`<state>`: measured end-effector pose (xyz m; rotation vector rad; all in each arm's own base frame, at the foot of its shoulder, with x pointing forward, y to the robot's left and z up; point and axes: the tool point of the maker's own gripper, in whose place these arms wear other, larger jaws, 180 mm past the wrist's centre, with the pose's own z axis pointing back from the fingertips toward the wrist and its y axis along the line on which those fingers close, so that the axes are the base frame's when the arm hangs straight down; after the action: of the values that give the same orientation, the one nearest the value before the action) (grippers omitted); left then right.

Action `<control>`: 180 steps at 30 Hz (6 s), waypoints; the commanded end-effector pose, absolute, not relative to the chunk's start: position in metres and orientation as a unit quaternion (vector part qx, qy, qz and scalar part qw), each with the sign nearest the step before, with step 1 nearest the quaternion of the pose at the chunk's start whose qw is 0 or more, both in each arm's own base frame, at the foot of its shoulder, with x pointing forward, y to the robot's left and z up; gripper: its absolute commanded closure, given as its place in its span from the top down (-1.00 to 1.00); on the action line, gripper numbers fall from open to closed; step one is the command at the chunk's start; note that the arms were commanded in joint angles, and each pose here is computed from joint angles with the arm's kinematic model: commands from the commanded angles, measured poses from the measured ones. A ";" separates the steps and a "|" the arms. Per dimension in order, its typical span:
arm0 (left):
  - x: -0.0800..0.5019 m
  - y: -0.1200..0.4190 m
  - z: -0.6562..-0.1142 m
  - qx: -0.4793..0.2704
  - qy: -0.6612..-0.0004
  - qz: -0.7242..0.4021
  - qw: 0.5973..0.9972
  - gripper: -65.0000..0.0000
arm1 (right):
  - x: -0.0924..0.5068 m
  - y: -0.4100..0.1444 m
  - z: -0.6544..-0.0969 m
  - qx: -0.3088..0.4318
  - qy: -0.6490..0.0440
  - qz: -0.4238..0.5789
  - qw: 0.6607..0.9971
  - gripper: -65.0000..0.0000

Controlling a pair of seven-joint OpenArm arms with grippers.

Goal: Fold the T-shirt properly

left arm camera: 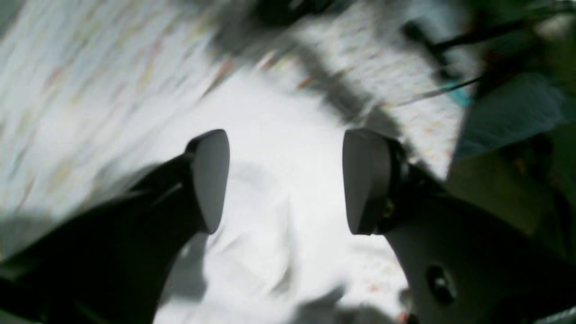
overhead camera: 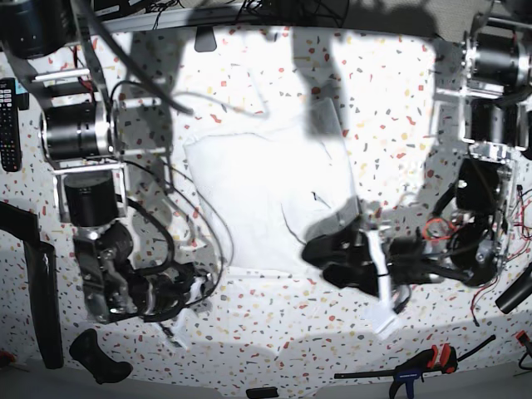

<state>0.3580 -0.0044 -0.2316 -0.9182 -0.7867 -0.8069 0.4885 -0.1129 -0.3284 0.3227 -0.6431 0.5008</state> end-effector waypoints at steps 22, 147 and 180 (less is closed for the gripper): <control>0.242 -0.043 -0.309 -0.464 -0.292 -0.310 0.777 0.18 | 0.515 -0.066 -0.306 0.167 -0.410 0.242 0.863 -0.31; 0.382 -0.030 -0.316 -0.374 -0.498 -0.215 0.752 0.18 | 0.369 -0.256 -0.281 -0.046 -0.365 0.219 0.904 -0.31; 0.355 -0.001 -0.444 -0.249 -0.521 -0.233 0.782 0.18 | 0.370 -0.247 -0.279 -0.020 -0.374 0.219 0.901 -0.31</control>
<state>0.3654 -0.0039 -0.4186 -0.6009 -1.2324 -0.4471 0.3612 -0.2432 -0.2968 -0.0242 -0.7194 0.4472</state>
